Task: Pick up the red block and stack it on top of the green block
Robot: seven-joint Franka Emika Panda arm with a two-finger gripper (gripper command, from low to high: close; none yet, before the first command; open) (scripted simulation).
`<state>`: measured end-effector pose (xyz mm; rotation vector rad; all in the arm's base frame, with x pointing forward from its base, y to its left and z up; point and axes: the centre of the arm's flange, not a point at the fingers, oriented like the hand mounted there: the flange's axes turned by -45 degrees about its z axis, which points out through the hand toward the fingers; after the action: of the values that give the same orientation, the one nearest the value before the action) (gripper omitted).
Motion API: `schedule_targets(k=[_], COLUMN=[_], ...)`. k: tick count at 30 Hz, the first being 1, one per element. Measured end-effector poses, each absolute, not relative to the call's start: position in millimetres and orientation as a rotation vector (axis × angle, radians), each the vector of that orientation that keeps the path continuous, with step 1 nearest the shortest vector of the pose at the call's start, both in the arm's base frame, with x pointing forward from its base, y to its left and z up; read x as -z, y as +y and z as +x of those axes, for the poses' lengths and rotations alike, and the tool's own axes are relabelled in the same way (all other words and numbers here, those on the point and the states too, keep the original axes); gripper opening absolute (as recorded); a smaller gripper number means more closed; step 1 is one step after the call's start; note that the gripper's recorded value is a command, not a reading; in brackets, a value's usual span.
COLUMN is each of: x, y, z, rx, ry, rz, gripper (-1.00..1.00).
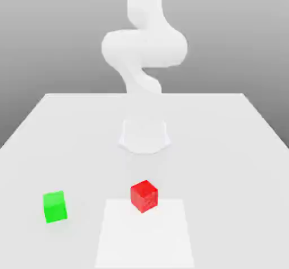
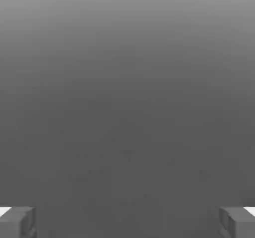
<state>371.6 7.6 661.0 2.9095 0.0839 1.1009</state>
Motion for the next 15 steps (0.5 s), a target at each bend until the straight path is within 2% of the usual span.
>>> schedule_targets(k=[4,8,12,15], x=[-562,-462,-361,-284], y=[15,14,8,4], z=[404,411,394,362], rx=[-0.865,-0.635,-0.399,-0.205], ry=[0.275,0.454,0.641,0.801], rz=[2.929,2.949,2.970,2.985], gripper=[0.00,0.00,0.00,0.00])
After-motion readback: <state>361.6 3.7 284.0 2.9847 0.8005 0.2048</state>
